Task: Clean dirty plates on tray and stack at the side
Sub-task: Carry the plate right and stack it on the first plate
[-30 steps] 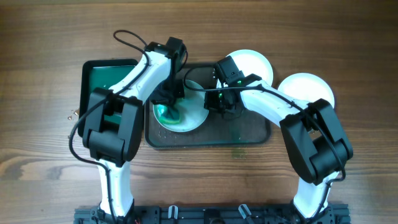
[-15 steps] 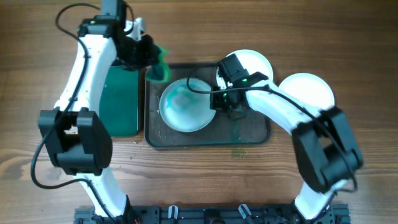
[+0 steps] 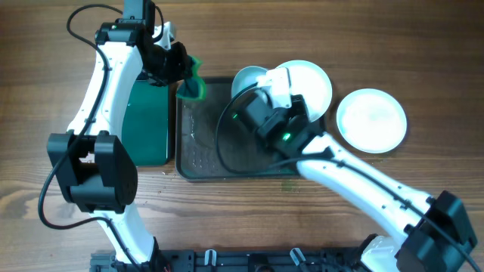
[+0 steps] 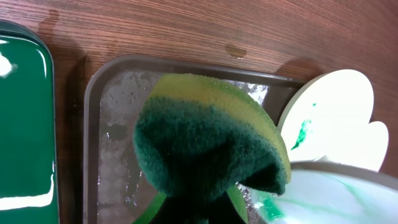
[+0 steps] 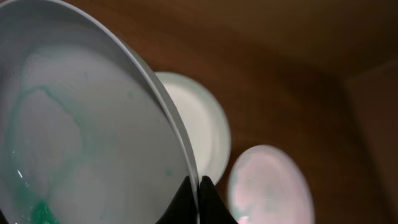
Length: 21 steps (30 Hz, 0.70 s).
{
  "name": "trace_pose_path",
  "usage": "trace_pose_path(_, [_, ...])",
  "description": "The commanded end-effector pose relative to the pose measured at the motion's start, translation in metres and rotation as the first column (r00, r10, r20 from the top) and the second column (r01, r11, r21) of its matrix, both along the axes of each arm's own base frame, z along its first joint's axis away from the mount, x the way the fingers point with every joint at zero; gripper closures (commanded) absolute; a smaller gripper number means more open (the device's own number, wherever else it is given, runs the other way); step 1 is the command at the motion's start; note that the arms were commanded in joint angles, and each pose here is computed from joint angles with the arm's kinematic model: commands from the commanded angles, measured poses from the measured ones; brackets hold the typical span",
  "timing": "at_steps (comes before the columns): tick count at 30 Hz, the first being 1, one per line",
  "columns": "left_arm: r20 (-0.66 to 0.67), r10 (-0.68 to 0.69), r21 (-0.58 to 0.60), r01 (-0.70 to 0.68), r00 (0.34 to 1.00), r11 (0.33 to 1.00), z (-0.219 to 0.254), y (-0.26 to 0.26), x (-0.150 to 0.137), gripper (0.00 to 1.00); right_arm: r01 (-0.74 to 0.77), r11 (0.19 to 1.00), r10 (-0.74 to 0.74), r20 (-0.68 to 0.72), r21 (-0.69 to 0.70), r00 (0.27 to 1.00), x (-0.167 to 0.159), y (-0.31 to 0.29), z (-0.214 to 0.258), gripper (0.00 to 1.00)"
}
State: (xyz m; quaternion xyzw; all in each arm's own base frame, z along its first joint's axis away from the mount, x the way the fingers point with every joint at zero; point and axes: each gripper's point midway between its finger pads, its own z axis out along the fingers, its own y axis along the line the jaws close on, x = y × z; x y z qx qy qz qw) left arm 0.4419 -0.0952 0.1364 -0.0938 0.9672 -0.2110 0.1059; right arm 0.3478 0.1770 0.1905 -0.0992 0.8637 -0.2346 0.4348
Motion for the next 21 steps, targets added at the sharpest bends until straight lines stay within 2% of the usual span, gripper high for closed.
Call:
trace_pose_path(1, [0.020,0.007,0.009,-0.007,1.000,1.000,0.008,-0.003,0.002,0.96,0.113,0.965,-0.051,0.257,-0.236,0.965,-0.011,-0.010,0.065,0.96])
trace_pose_path(5, [0.020,0.008,0.015,-0.008,1.000,1.000,0.007,-0.003,0.002,0.96,0.173,0.935,-0.047,0.373,-0.311,0.927,-0.026,-0.001,0.095,0.96])
trace_pose_path(8, [0.021,0.008,0.025,-0.008,1.000,1.000,0.007,-0.002,0.002,0.96,0.158,0.924,-0.020,0.369,-0.349,0.929,-0.027,0.009,0.102,0.96])
trace_pose_path(13, [0.021,0.007,0.025,-0.008,1.000,1.000,0.007,-0.002,0.002,0.96,0.158,0.935,-0.026,0.381,-0.319,0.924,-0.024,0.012,0.104,0.96])
trace_pose_path(16, [0.022,0.007,0.025,-0.008,1.000,1.000,0.007,-0.002,0.002,0.96,0.057,0.947,0.044,0.303,-0.315,0.952,-0.019,0.022,0.088,0.96])
trace_pose_path(18, [0.022,0.007,0.025,-0.008,1.000,1.000,0.007,-0.002,0.002,0.96,-0.043,0.965,0.102,0.221,-0.257,0.970,-0.017,0.032,0.065,0.96])
trace_pose_path(21, [0.021,0.008,0.025,-0.008,1.000,1.000,0.007,-0.002,0.002,0.96,-0.110,0.993,0.108,0.062,0.033,0.992,-0.019,0.041,0.017,0.96])
